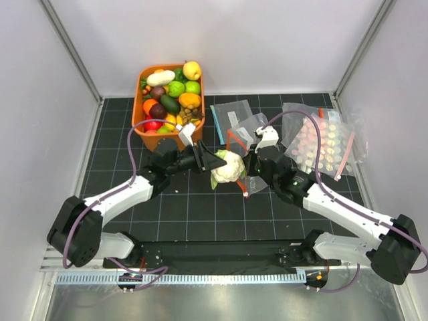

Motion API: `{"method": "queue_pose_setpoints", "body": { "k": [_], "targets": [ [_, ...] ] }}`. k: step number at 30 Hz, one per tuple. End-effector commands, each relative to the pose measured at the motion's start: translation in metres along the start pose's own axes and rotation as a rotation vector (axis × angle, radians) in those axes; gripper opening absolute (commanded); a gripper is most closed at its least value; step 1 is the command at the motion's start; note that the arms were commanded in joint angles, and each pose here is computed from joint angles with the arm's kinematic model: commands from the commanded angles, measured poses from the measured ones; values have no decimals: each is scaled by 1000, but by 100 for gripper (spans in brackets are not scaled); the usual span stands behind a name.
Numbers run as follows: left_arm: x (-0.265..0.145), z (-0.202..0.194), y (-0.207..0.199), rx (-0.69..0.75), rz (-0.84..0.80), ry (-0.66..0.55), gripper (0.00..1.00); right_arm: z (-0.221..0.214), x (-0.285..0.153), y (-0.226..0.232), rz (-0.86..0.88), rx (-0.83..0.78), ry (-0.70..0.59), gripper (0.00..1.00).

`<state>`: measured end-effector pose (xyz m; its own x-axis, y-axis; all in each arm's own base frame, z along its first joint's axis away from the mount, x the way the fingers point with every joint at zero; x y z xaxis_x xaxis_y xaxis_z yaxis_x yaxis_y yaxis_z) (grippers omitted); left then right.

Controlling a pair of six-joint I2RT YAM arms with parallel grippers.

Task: Place the food in the zip-top bag and seal the zipper
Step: Place the fake vegetable in the zipper food storage bag.

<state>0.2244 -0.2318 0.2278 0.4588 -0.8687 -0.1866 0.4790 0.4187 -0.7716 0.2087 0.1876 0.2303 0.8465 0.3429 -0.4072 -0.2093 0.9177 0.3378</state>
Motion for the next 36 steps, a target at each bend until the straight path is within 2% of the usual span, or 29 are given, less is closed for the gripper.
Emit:
{"method": "queue_pose_setpoints", "body": {
  "k": [1,8,13,22,25,31,36],
  "targets": [
    [7,7,-4,45,21,4,15,16,-8,11,97,46,-84,1],
    [-1,12,5,80,222,-32,11,12,-5,20,179,18,-35,1],
    [-3,14,4,67,252,-46,6,2,6,33,280,-9,69,1],
    [-4,17,8,36,329,-80,1,-10,13,47,413,-5,159,1],
    [-2,18,8,12,333,-89,0,-7,10,51,457,7,137,1],
    [1,18,7,-28,296,-119,2,-10,7,58,545,26,173,1],
    [3,16,1,-52,210,-117,3,-12,14,55,494,24,187,1]
  ]
}}
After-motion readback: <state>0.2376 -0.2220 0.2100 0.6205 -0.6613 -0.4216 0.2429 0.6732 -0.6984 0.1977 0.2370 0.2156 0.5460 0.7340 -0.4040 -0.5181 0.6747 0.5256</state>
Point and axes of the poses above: each gripper's point midway between its finger pads, its own x axis out along the fingers, its own y axis along the line the jaws close on, z = x × y, the point moved 9 cm from there along -x, back along the fingers, and after that the axes turned 6 degrees about x, right-handed, at the moved point
